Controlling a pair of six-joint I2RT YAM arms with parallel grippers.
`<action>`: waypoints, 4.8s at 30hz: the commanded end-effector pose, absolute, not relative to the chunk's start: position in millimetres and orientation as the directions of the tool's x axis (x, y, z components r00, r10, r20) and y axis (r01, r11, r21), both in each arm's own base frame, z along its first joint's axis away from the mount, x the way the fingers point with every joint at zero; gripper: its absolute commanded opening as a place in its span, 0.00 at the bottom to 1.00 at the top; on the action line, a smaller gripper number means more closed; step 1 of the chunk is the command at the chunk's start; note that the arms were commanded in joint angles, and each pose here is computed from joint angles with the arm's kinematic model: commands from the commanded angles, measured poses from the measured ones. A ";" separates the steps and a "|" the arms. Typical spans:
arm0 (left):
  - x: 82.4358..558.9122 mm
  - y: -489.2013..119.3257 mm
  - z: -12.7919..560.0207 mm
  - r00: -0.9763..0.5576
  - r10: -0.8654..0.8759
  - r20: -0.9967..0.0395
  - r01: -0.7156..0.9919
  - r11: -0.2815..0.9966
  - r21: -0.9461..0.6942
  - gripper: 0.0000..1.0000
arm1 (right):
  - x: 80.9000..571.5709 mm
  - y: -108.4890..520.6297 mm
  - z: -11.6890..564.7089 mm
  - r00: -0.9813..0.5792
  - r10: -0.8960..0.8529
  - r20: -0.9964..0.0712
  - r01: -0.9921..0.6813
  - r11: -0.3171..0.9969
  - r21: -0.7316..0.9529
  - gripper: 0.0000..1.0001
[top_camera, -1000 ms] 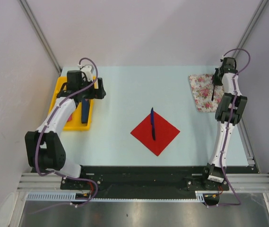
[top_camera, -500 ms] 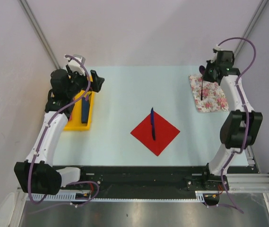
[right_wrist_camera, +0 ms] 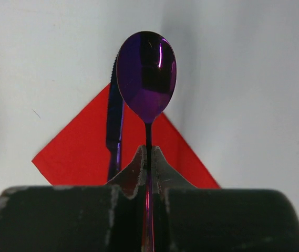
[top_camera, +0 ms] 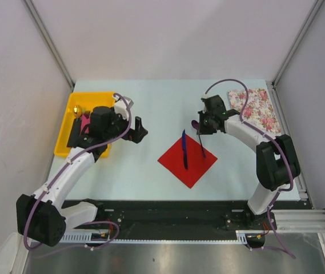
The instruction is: Place the utensils on the paper napkin and roll it up
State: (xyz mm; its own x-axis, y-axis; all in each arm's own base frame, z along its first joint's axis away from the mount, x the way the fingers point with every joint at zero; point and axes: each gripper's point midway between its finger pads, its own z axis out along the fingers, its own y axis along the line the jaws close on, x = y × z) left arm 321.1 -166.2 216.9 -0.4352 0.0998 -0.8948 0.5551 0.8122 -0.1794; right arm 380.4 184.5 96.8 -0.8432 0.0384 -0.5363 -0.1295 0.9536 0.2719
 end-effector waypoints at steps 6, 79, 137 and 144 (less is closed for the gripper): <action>320.1 -177.2 206.9 -0.455 0.097 -0.885 0.554 0.809 -0.197 0.99 | 378.0 210.9 81.3 -0.808 0.108 -0.579 -0.061 0.962 0.265 0.00; 208.2 -264.6 153.4 -0.021 0.472 -0.882 0.963 0.247 0.109 0.99 | 334.7 206.2 143.0 -0.852 -0.051 -0.521 -0.337 0.814 0.473 0.79; 133.9 -389.8 12.2 0.219 0.648 -0.729 0.957 -0.289 0.030 0.35 | 259.9 156.6 94.5 -0.981 -0.082 -0.175 -0.190 0.579 0.793 0.70; 135.8 -385.3 14.2 0.208 0.651 -0.730 0.957 -0.290 0.013 0.17 | 261.3 154.8 93.7 -0.983 -0.071 -0.168 -0.178 0.577 0.797 0.70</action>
